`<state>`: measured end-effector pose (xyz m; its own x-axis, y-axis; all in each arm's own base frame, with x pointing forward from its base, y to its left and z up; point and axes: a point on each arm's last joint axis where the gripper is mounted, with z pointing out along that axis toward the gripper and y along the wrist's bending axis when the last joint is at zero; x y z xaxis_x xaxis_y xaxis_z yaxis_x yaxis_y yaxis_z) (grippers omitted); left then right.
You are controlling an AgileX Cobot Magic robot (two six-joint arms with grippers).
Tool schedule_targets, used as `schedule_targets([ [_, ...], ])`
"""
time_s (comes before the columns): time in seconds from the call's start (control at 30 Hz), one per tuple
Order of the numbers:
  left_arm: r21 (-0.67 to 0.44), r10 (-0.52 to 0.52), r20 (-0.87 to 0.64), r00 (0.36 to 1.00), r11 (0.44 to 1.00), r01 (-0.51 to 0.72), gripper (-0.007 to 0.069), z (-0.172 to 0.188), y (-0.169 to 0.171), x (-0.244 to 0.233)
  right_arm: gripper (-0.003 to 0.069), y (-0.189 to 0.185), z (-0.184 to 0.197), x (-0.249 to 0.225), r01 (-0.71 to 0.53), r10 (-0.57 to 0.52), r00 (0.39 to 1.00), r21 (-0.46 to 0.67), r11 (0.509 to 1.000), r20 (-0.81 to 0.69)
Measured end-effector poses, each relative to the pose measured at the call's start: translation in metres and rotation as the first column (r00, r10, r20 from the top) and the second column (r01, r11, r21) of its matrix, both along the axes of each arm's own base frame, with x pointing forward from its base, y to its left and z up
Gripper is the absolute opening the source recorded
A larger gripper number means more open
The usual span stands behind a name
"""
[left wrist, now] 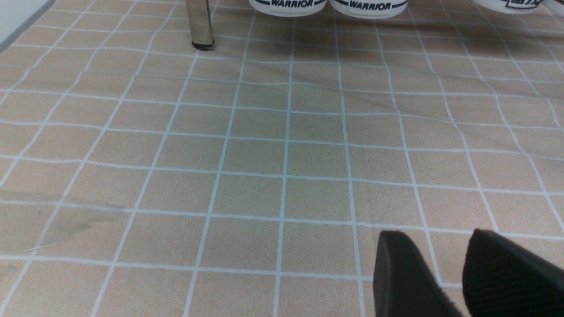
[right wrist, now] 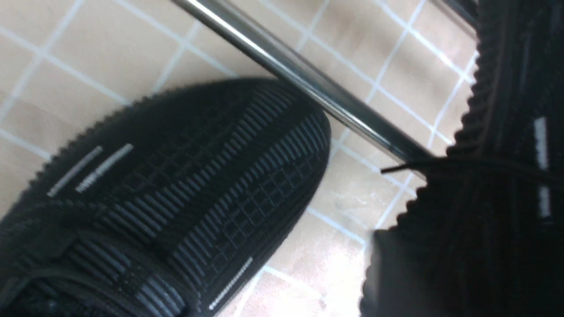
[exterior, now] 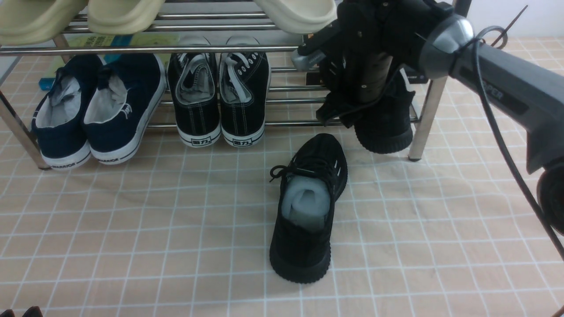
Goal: Take the shoes off the shelf from the light coffee tablecloth by hand.
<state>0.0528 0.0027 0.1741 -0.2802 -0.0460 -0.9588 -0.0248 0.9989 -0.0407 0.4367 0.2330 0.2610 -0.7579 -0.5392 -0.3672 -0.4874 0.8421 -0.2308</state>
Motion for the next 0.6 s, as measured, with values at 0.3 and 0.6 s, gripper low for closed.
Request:
schedule_targets([
  [0.3, 0.000, 0.000, 0.000, 1.000, 1.000, 0.000, 0.0242, 0.000, 0.000, 0.000, 0.0001, 0.013, 0.050, -0.036, -0.033, 0.036, 0.999, 0.123, 0.992, -0.023],
  [0.6, 0.000, 0.000, 0.000, 1.000, 1.000, 0.000, 0.0242, 0.000, 0.000, 0.000, 0.0001, 0.014, 0.115, -0.101, -0.050, 0.077, 0.995, 0.379, 0.924, -0.056],
])
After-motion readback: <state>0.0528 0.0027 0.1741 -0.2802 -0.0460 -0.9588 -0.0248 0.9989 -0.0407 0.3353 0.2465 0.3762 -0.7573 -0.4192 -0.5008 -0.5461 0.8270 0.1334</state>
